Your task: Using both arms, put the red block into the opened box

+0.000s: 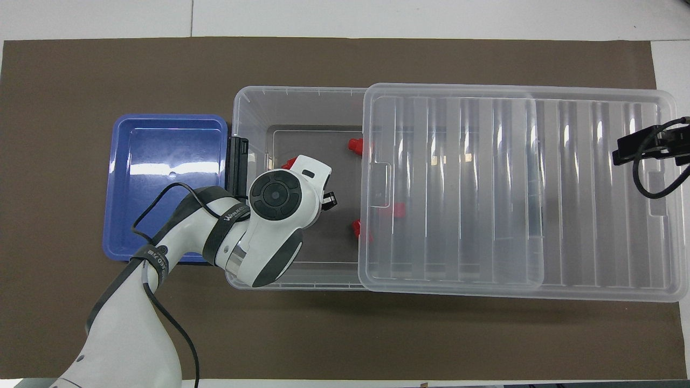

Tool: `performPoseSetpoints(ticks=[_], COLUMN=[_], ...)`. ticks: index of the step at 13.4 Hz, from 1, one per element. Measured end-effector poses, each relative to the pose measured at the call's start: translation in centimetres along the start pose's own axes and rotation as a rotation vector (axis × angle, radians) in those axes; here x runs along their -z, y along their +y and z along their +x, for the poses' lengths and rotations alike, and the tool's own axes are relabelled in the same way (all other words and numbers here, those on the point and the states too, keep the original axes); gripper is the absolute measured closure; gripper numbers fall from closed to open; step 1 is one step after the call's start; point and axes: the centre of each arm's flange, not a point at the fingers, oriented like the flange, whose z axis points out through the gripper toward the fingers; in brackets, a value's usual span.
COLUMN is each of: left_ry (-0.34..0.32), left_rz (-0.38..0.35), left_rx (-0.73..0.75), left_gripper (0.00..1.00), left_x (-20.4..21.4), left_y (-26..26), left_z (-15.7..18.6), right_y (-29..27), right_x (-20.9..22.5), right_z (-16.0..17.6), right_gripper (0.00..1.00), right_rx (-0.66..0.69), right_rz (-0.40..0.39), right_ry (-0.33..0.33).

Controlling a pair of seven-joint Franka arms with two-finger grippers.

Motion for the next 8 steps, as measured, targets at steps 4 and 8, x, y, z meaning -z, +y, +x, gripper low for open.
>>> performPoseSetpoints(ticks=[4,8], left_ry=[0.017,0.051], left_rz=[-0.013,-0.043], left_rx=[0.007,0.008], left_gripper=[0.0,0.0], left_x=[6.8,14.6], left_y=[-0.4,-2.4], left_z=[0.2,0.3], right_y=[0.3,4.2], right_x=[-0.2,-0.4], right_z=[0.1,-0.2], right_gripper=[0.0,0.05], right_rx=[-0.004,-0.012], right_rz=[0.0,-0.002], right_ry=[-0.005,-0.008])
